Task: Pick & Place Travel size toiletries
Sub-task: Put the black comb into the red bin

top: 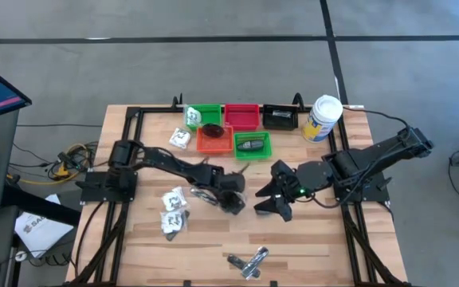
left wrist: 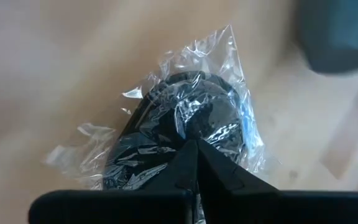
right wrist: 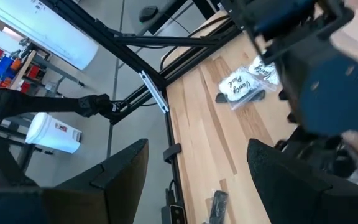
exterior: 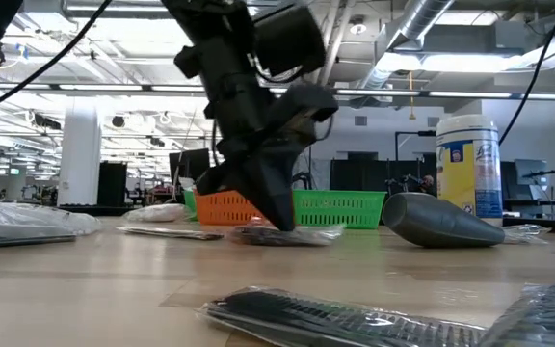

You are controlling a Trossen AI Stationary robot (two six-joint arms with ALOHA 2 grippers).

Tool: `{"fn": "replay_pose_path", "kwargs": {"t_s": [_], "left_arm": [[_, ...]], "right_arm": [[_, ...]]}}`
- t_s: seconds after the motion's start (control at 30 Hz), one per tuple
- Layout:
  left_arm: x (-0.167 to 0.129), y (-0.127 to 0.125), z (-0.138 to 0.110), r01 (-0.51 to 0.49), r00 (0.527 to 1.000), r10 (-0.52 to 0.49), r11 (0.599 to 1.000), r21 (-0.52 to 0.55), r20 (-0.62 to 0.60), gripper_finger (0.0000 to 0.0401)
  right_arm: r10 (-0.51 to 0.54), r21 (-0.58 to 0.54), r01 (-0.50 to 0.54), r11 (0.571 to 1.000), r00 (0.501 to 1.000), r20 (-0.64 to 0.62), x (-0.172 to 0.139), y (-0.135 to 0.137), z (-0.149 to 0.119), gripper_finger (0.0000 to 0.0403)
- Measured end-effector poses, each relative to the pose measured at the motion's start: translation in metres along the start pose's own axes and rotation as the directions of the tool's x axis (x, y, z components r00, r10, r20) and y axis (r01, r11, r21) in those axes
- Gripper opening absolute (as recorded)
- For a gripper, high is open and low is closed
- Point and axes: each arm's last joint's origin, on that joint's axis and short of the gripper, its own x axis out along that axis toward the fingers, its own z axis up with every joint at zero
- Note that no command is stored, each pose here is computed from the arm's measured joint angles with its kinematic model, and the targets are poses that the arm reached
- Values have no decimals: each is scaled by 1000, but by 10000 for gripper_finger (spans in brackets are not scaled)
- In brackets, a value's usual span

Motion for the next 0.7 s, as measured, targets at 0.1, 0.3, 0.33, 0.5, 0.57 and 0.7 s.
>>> {"fn": "replay_pose_path", "kwargs": {"t_s": [0.1, 0.3, 0.33, 0.5, 0.57, 0.7], "left_arm": [[1, -18, -8, 42, 999, -42, 998, 38, -16, 0], [-13, -54, -29, 218, 976, -215, 964, 149, -40, 0], [-20, -58, -32, 218, 976, -218, 963, 159, -16, 0], [-66, -63, -35, 118, 982, -139, 981, 155, 131, 0], [-81, -54, -34, 35, 989, -53, 992, 125, 140, 0], [-100, -30, -31, -121, 988, 112, 989, 85, 102, 0]], "right_arm": [[-8, -1, 8, 1000, 1000, -7, 0, -1, -1, 265], [-11, -6, 11, 1000, 1000, -9, 0, -1, -1, 265], [-11, -7, 11, 1000, 1000, -9, 0, -1, -1, 265], [-8, -56, 7, 998, 1000, -6, 0, -1, -1, 265], [-8, -83, 8, 997, 1000, -7, 0, -1, -1, 265], [-13, -144, 13, 989, 1000, 4, 0, -3, 2, 265]]}}
